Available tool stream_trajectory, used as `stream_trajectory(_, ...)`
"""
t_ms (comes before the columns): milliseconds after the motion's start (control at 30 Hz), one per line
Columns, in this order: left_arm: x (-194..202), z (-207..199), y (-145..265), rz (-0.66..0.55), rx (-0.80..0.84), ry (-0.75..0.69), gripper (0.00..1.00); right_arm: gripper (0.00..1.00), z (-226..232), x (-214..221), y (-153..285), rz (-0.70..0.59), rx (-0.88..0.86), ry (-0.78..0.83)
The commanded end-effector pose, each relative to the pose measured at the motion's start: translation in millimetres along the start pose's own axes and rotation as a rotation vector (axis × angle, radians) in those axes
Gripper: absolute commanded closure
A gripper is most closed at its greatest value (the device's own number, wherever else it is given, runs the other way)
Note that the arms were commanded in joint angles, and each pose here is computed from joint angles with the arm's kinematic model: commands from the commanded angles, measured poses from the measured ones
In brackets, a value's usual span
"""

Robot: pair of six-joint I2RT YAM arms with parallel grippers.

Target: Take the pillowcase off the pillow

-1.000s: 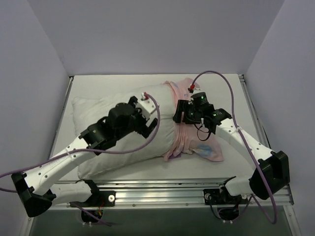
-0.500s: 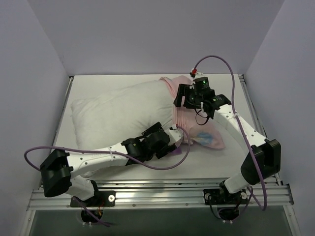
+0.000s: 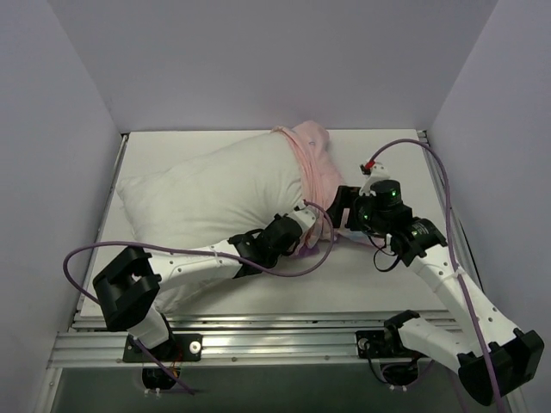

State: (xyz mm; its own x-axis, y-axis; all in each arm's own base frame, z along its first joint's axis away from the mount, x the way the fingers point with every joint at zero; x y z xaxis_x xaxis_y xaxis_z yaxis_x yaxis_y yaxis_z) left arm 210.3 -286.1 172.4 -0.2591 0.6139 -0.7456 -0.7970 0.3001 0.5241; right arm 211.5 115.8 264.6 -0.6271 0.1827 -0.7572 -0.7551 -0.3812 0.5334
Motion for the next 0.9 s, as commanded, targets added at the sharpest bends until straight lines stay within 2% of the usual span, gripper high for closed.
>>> stream_trajectory(0, -22, 10, -3, -0.054, 0.025, 0.107, 0.98, 0.28, -7, 33, -7, 0.128, -0.006, -0.019)
stream_trajectory(233, -57, 36, 19, -0.114, 0.024, 0.206, 0.98, 0.27, -6, 58, -31, 0.181, -0.118, -0.048)
stream_trajectory(333, -67, 48, 27, -0.138, 0.026, 0.236, 0.98, 0.27, -6, 60, -46, 0.196, -0.115, -0.037)
stream_trajectory(667, -79, 62, 52, -0.176, 0.046, 0.27, 0.98, 0.27, 2, 38, -97, 0.099, -0.104, -0.044)
stream_trajectory(867, -77, 63, 53, -0.154, 0.038, 0.288, 0.98, 0.32, 20, 19, -113, 0.057, -0.146, -0.034)
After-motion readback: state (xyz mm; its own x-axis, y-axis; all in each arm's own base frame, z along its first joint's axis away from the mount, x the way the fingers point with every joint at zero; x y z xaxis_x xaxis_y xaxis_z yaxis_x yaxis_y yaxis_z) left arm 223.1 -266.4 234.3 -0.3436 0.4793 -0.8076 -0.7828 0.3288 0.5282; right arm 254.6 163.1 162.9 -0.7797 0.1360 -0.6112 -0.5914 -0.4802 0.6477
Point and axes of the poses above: each gripper's point midway between its finger pads, its own y axis back along the fingers, its own z axis along the line the jaws close on, x = y × z, the point moved 9 cm from there along y, back along the fingers, and after that the axes turned 1 degree about -y, right-handed, at the moved point
